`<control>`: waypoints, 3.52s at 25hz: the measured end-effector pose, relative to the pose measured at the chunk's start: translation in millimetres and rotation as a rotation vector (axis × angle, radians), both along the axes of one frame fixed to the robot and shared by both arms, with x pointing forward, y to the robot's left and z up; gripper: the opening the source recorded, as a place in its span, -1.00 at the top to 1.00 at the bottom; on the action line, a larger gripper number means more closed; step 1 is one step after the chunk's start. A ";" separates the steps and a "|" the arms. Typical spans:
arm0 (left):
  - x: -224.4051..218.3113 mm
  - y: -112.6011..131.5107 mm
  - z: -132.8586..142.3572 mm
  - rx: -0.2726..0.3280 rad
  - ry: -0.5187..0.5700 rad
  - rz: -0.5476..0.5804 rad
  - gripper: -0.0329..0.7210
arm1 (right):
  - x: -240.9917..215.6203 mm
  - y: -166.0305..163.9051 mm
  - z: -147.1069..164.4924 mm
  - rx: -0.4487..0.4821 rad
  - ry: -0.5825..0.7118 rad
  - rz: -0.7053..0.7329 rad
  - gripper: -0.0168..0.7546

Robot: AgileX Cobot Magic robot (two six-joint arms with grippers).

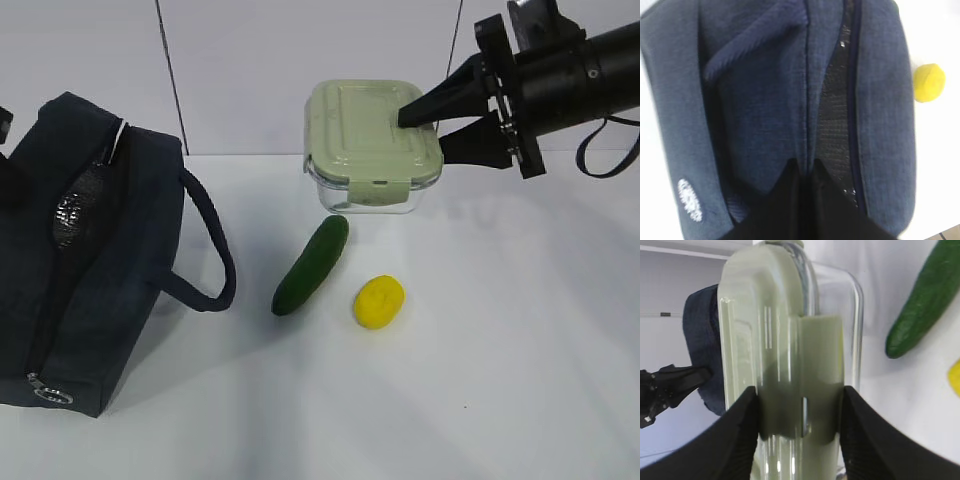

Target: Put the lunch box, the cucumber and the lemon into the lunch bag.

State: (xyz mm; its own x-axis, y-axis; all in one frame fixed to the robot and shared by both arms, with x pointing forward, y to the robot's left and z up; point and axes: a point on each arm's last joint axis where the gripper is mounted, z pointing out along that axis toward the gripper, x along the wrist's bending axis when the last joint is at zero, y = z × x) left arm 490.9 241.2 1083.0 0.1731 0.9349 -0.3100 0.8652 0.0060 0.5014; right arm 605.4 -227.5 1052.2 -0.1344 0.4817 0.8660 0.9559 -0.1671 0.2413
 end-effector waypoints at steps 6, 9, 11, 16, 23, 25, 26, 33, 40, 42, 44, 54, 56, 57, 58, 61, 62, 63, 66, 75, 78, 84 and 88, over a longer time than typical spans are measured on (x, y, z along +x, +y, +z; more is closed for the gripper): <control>-0.2 -0.5 0.1 -0.008 0.004 0.002 0.93 | -4.1 28.4 6.9 0.008 0.001 0.067 0.02; -0.2 -0.5 0.1 -0.007 0.003 0.002 0.93 | -8.1 41.7 7.1 0.013 0.013 0.099 0.02; -0.2 -0.5 0.1 -0.007 0.003 0.002 0.93 | -11.0 50.8 7.4 0.016 0.017 0.121 0.02; -0.2 -0.5 0.1 -0.007 0.003 0.002 0.93 | -15.2 72.0 17.3 0.025 -0.007 0.173 0.02; -0.2 -0.5 0.1 -0.007 0.003 0.002 0.93 | -22.9 92.5 22.0 0.039 -0.010 0.226 0.02; -0.2 -0.5 0.1 -0.007 0.003 0.002 0.93 | -25.3 98.8 21.9 0.043 -0.008 0.243 0.02; -0.2 -0.5 0.1 -0.007 0.003 0.002 0.93 | -26.2 102.9 20.8 0.049 -0.003 0.251 0.02; 0.0 -0.4 0.2 -0.008 0.002 0.003 0.93 | -29.2 128.2 9.3 0.065 0.026 0.279 0.02; -0.1 -1.3 0.5 -0.018 0.001 0.001 0.93 | -25.1 134.3 9.9 0.064 0.001 0.222 0.02; -0.1 -1.6 0.7 -0.023 0.002 0.001 0.93 | -24.9 135.1 9.8 0.062 -0.002 0.217 0.02; -0.1 -1.9 0.8 -0.026 0.002 0.000 0.93 | -26.2 138.1 9.7 0.061 -0.004 0.220 0.02; -0.1 -2.5 1.0 -0.036 0.003 0.002 0.93 | -14.9 161.8 2.4 0.068 -0.013 0.255 0.02; -0.1 -2.5 1.0 -0.036 0.003 0.002 0.93 | -12.3 165.9 -1.7 0.058 -0.013 0.268 0.02; -0.1 -2.5 1.0 -0.035 0.003 0.002 0.93 | -11.7 166.8 -3.6 0.047 -0.016 0.269 0.02; -0.1 -2.6 1.0 -0.036 0.003 0.002 0.93 | -10.8 166.6 -4.7 0.037 -0.020 0.268 0.02; -0.2 -3.8 1.6 -0.054 0.004 0.004 0.93 | -7.9 166.7 -7.2 0.023 -0.028 0.253 0.02; -0.3 -4.6 2.0 -0.064 0.004 0.002 0.93 | -7.0 166.5 -7.2 0.018 -0.034 0.247 0.02; -0.5 -5.9 2.5 -0.078 0.003 -0.005 0.93 | -6.2 166.3 -7.6 0.011 -0.039 0.240 0.02; -2.0 -10.7 4.3 -0.129 0.010 -0.034 0.93 | -4.4 165.3 -9.4 -0.014 -0.055 0.227 0.02; -5.7 -16.3 5.8 -0.186 0.036 -0.075 0.93 | -4.0 161.6 -16.3 -0.110 -0.091 0.249 0.02; -7.4 -18.4 6.3 -0.208 0.051 -0.091 0.93 | -4.2 161.9 -16.6 -0.116 -0.101 0.254 0.02; -9.0 -24.4 10.2 -0.289 0.058 -0.110 0.93 | -12.7 175.4 -17.1 -0.134 -0.175 0.323 0.03; -10.2 -25.6 10.7 -0.303 0.067 -0.120 0.93 | -17.7 183.4 -17.8 -0.139 -0.224 0.368 0.03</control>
State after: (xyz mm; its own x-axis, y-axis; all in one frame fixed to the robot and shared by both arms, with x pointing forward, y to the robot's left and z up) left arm 480.8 215.6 1093.8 0.2463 0.7728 -0.5849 0.8997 0.0421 0.4344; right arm 587.7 -44.0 1034.4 -0.4954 0.4761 0.7266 0.8672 0.2225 0.4455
